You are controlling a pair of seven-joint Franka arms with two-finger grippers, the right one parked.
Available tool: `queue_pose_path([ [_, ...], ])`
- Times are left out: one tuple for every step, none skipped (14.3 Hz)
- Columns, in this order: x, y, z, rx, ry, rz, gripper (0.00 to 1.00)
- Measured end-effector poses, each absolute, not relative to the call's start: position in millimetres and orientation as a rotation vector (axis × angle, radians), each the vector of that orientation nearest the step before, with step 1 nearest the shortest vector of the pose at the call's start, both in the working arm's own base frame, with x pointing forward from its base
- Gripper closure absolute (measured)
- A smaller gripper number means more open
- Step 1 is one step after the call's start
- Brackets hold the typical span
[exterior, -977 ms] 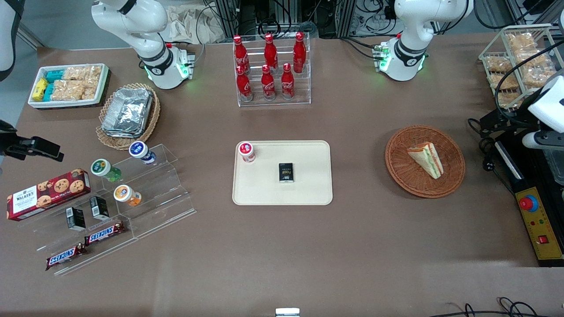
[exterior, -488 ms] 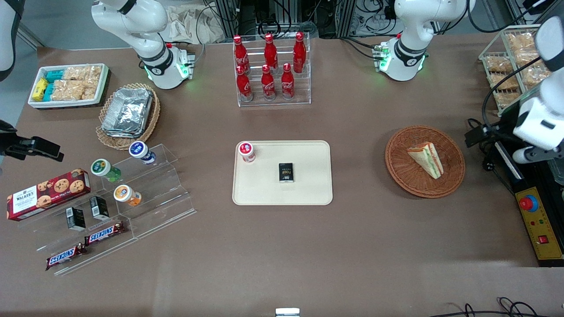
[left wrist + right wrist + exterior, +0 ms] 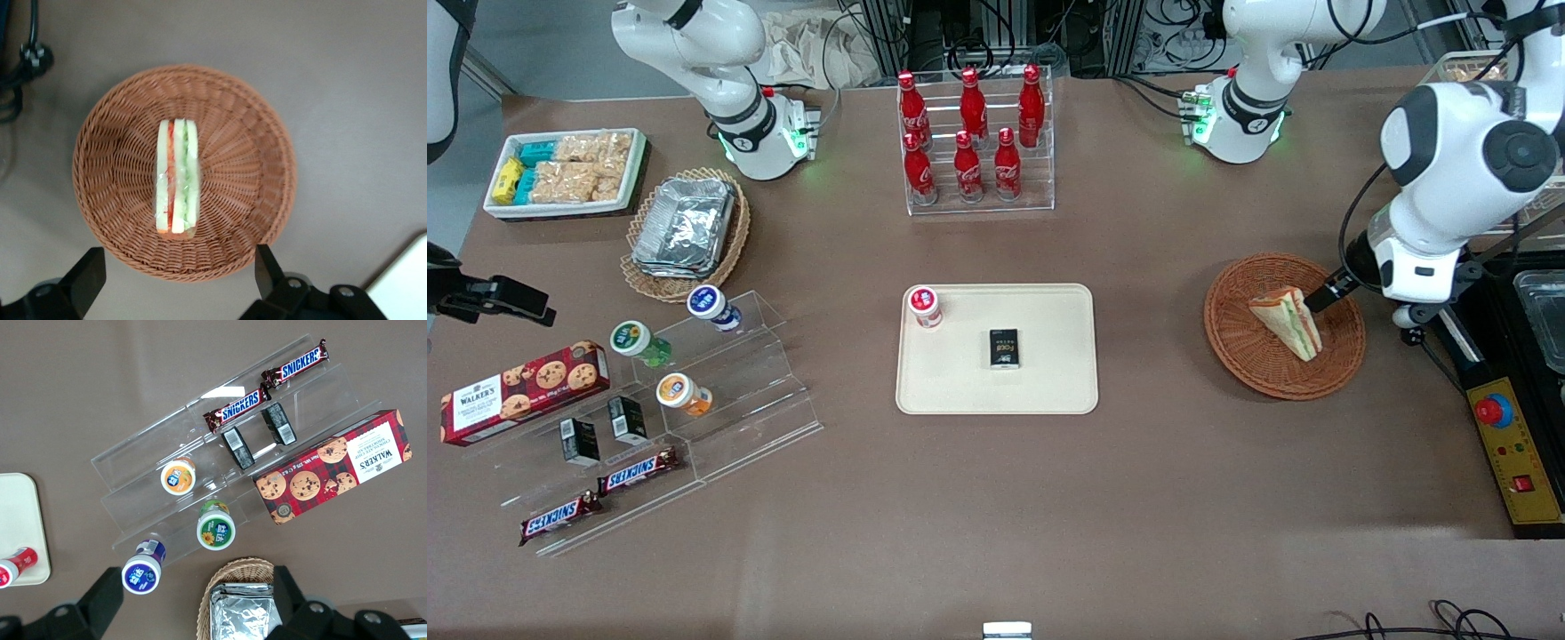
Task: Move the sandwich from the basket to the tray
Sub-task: 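Lower the open left gripper around the sandwich and close it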
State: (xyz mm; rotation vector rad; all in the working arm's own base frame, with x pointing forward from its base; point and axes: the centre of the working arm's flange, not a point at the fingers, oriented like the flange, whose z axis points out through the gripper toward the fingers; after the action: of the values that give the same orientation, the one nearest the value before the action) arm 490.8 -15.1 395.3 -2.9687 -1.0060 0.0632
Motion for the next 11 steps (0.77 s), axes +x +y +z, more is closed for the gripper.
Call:
queue_pose_path([
  [487,-15,384,-2.964,-1.022,0.059,0.00],
  [483,-15,373,-2.963,-1.033,0.047,0.00],
  [479,-13,361,-2.964,-1.046,0.027,0.00],
  [474,-10,348,-2.964,-1.060,0.008,0.00],
  [470,-7,335,-2.963,-1.070,-0.006,0.00],
  [467,-5,322,-2.961,-1.077,-0.012,0.00],
  [464,-4,310,-2.959,-1.081,-0.012,0.00],
  [462,-2,298,-2.957,-1.086,-0.015,0.00],
  [461,0,288,-2.954,-1.093,-0.020,0.00],
  [460,2,279,-2.951,-1.099,-0.020,0.00],
  [460,3,272,-2.950,-1.101,-0.022,0.00],
])
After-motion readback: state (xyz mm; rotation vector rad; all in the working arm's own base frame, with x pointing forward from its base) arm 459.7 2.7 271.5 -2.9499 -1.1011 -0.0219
